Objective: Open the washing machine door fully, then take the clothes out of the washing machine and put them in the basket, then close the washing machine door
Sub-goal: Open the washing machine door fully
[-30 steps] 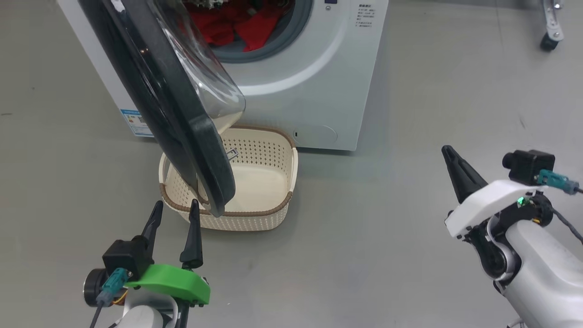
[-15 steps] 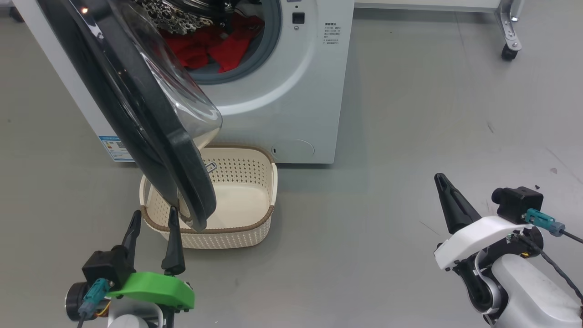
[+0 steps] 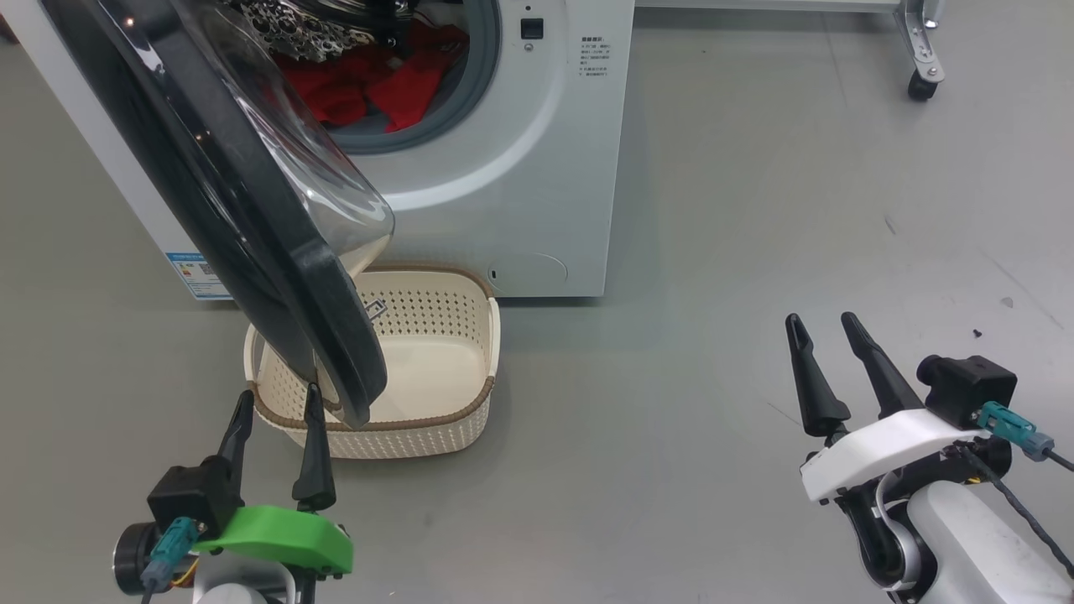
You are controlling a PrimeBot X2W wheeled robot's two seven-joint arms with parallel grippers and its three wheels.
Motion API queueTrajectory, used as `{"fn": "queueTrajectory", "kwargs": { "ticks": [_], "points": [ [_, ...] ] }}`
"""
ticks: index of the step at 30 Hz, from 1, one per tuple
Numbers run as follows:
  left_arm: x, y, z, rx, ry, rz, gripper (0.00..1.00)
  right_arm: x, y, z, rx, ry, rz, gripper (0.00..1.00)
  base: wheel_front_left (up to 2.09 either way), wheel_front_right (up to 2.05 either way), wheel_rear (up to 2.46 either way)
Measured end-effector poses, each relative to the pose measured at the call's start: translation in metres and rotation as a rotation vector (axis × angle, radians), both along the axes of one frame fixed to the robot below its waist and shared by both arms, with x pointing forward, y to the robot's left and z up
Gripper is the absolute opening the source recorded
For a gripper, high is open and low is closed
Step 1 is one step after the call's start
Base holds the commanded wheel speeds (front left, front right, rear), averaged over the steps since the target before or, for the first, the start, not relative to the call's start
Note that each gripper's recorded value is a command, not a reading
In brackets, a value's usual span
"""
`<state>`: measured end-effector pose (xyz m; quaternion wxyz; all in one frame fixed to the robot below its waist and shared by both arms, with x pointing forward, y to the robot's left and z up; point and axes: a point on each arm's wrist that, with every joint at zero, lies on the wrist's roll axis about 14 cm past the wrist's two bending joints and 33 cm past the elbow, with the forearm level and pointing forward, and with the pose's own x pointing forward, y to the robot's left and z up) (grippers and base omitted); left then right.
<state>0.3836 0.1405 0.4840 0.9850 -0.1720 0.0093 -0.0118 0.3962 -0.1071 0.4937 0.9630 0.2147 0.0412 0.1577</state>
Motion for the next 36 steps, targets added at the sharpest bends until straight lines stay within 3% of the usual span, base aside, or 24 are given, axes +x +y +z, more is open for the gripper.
{"fn": "queueTrajectory", "kwargs": {
  "ticks": [36],
  "points": [
    [0.001, -0.003, 0.001, 0.001, -0.009, -0.021, 1.0, -0.024, -0.005, -0.002, -0.043, -0.032, -0.046, 1.0, 0.0, 0.0, 0.0]
  ]
}}
